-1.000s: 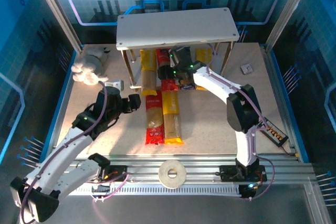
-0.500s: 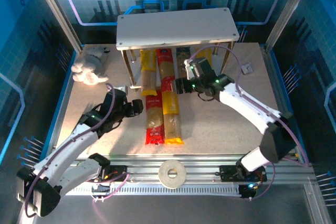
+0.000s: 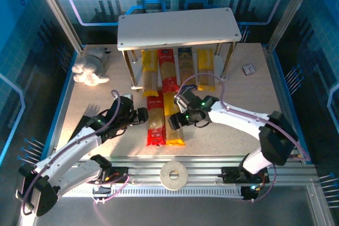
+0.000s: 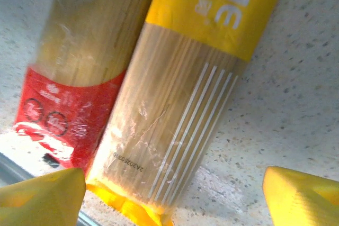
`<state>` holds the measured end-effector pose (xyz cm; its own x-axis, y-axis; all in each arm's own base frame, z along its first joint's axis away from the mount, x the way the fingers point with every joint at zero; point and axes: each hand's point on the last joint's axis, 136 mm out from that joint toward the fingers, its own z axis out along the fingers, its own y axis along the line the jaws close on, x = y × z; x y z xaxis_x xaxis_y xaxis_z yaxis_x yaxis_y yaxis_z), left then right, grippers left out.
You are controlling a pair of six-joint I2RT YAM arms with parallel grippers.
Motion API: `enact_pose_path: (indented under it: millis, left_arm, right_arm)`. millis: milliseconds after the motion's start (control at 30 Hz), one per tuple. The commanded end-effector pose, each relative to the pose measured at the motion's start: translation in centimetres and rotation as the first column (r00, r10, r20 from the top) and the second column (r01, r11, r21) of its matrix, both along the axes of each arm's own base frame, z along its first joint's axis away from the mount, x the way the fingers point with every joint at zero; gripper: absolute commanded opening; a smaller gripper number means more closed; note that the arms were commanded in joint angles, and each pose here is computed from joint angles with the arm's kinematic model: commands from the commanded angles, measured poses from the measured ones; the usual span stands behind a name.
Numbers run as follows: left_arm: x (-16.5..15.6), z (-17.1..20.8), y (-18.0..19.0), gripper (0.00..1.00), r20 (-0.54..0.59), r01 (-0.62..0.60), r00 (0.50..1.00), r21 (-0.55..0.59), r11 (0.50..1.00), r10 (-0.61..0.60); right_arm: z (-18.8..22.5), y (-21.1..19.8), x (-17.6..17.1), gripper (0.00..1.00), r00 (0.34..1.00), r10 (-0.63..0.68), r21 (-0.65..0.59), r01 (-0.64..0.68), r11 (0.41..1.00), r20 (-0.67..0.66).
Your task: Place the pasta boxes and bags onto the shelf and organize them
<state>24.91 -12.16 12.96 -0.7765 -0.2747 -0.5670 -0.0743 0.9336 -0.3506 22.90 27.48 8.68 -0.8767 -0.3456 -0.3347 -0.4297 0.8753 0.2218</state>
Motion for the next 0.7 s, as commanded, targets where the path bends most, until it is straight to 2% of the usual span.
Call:
enact_pose_path:
  millis: [0, 400, 667]
  left_arm:
    - [0.5, 0.8, -0.3, 0.84, 0.026, -0.008, 1.000, -0.023, 1.000, 0.009]
    - [0.2, 1.1, 0.0, 0.85, 0.044, -0.007, 0.999, -0.020, 1.000, 0.008]
    - [0.0, 1.0, 0.3, 0.85, 0.046, -0.009, 0.999, -0.012, 1.000, 0.010]
  right_arm:
    - [-1.1, 1.0, 0.4, 0.88, 0.999, -0.036, -0.016, 0.036, 0.999, 0.001]
    - [-3.7, 3.8, 0.9, 0.94, 0.999, 0.002, -0.034, -0.003, 0.999, -0.043]
    - [-5.8, 3.7, 1.7, 0.97, 0.998, -0.021, -0.113, 0.014, 0.993, -0.054]
